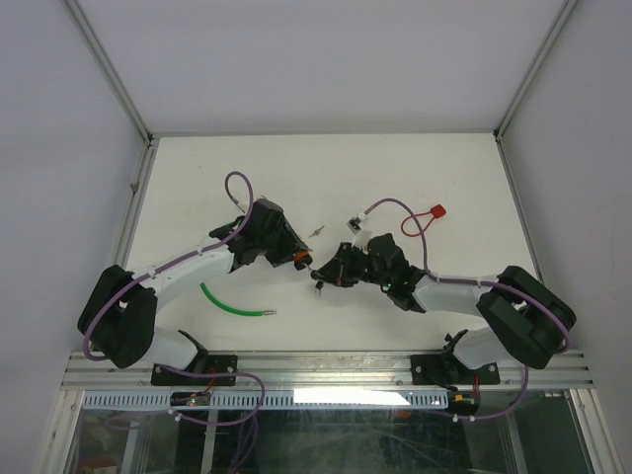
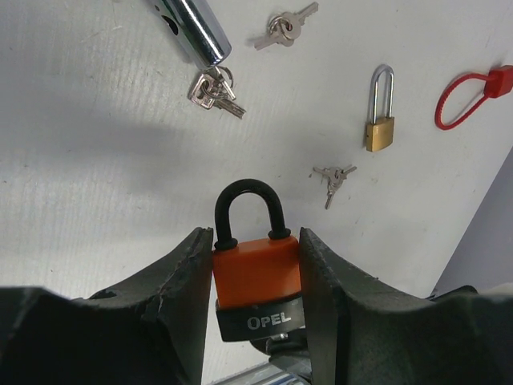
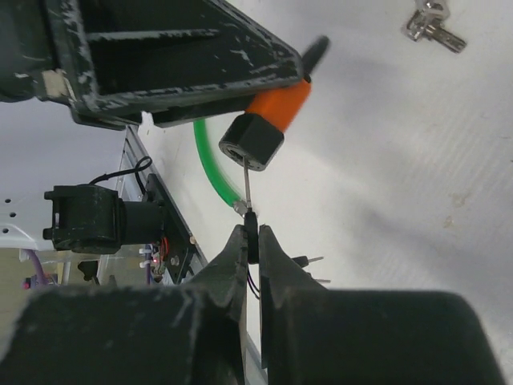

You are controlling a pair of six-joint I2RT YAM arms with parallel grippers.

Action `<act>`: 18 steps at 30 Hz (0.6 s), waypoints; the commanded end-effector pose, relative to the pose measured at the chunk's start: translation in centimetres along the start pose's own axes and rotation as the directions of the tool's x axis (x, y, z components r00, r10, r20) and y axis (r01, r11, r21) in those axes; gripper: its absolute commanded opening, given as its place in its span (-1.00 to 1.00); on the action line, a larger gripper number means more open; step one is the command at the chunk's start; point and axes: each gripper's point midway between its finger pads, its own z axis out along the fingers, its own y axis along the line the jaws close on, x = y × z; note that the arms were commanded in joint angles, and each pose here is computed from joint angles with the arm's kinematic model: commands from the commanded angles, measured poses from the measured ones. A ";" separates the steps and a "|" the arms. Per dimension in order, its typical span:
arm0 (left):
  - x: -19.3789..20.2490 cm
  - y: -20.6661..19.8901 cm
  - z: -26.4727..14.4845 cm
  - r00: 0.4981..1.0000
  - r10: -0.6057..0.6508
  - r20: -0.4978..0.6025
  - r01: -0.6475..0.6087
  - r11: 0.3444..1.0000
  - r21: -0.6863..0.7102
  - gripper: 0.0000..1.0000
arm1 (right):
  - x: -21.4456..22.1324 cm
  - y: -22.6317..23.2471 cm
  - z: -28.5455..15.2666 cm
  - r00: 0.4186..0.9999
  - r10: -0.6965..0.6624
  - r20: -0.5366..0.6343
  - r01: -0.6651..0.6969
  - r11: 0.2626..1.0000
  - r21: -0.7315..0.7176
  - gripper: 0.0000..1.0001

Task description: Unlock with the key

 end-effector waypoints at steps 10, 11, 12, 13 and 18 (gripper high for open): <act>1.4 -2.4 -1.1 0.998 -0.018 -0.061 0.025 0.993 0.112 -0.89 | -4.8 1.8 0.7 0.985 0.073 0.157 -0.081 0.996 0.042 -1.00; 1.3 -2.4 -1.1 0.998 -0.021 -0.055 0.027 0.993 0.111 -0.92 | -4.7 1.5 0.7 0.985 0.078 0.152 -0.087 0.995 0.052 -1.00; 1.3 -2.3 -1.1 0.998 -0.022 -0.051 0.027 0.994 0.108 -0.93 | -4.4 1.3 0.6 0.986 0.081 0.146 -0.091 0.994 0.060 -1.00; 1.4 -2.2 -1.0 0.999 -0.022 -0.050 0.027 0.994 0.104 -0.94 | -4.3 1.3 0.6 0.987 0.082 0.142 -0.091 0.994 0.059 -1.00; 2.1 -1.8 -0.3 0.998 -0.007 -0.058 0.012 0.996 0.086 -0.95 | -3.2 0.2 0.2 0.987 0.095 0.127 -0.105 0.992 0.075 -1.00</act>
